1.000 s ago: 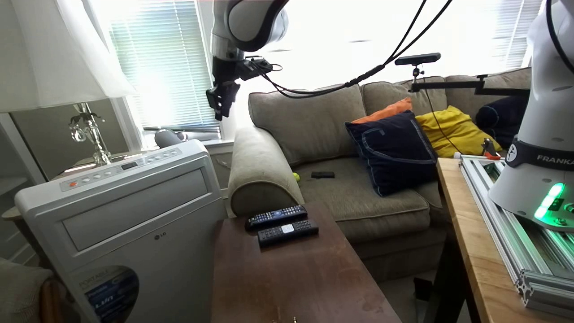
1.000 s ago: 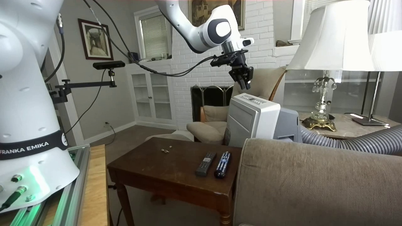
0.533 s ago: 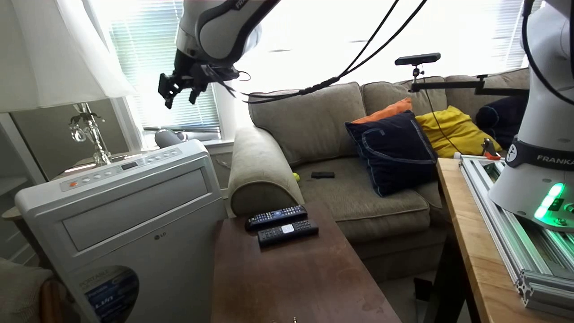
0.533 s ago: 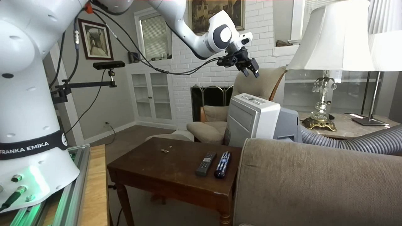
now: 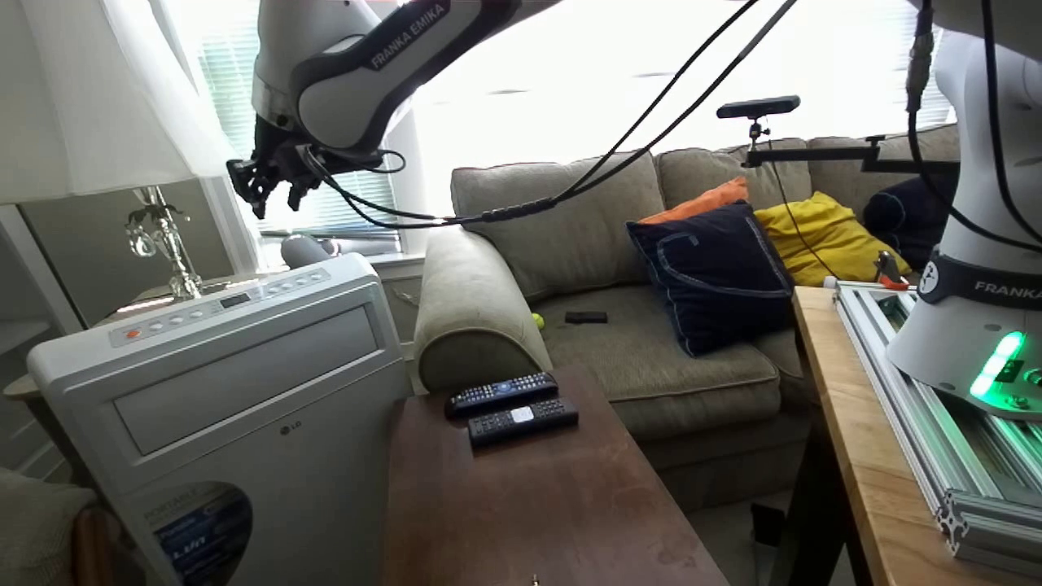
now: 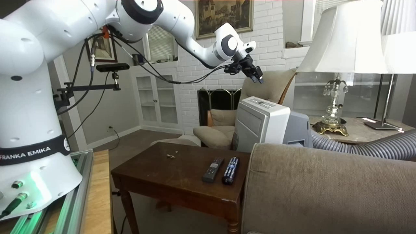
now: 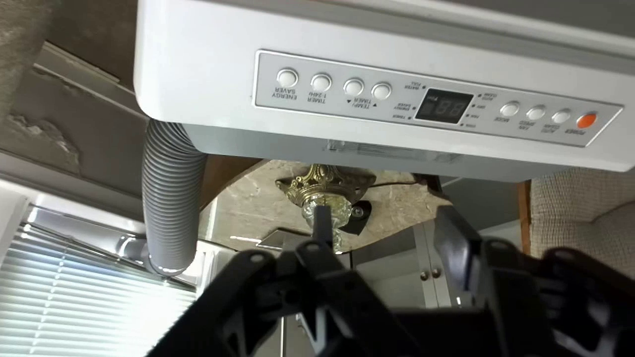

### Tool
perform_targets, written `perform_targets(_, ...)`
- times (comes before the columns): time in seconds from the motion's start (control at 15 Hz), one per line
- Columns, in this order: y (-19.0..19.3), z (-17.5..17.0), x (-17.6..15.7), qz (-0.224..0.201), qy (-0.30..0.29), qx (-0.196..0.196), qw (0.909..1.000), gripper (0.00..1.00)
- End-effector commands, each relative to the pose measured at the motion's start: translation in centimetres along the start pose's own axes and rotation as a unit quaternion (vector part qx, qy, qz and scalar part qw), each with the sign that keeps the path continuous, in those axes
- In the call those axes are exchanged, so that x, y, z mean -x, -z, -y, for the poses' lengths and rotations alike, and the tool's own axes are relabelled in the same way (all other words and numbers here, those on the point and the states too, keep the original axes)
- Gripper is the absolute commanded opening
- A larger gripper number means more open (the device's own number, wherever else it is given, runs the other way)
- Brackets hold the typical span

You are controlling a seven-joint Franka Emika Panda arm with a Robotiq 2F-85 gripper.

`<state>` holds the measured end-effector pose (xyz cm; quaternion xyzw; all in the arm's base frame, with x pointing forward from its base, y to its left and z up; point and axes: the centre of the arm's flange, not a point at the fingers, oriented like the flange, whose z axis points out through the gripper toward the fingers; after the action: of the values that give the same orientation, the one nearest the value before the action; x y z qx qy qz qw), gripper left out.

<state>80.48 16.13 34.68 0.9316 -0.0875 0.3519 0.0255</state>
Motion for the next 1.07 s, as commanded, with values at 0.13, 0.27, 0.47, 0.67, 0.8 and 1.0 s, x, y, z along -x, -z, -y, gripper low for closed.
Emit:
perform_targets(0.13, 0.0, -0.8, -3.9, 0.002, 0.036, -0.011, 0.9993, 0.73)
perform_targets(0.27, 0.8, -1.1, -2.4, 0.002, 0.028, -0.006, 0.9996, 0.61)
perform_targets(0.47, 0.9, -1.4, -2.8, -0.001, 0.028, -0.008, 0.9996, 0.94)
perform_targets(0.67, 1.2, -2.0, -1.0, 0.039, 0.058, -0.021, 0.9973, 1.0)
perform_targets(0.8, 1.3, -3.5, 0.5, 0.067, 0.085, -0.031, 0.9936, 1.0)
perform_targets(1.0, 1.6, -6.8, 2.8, 0.108, 0.132, -0.036, 0.9846, 1.0)
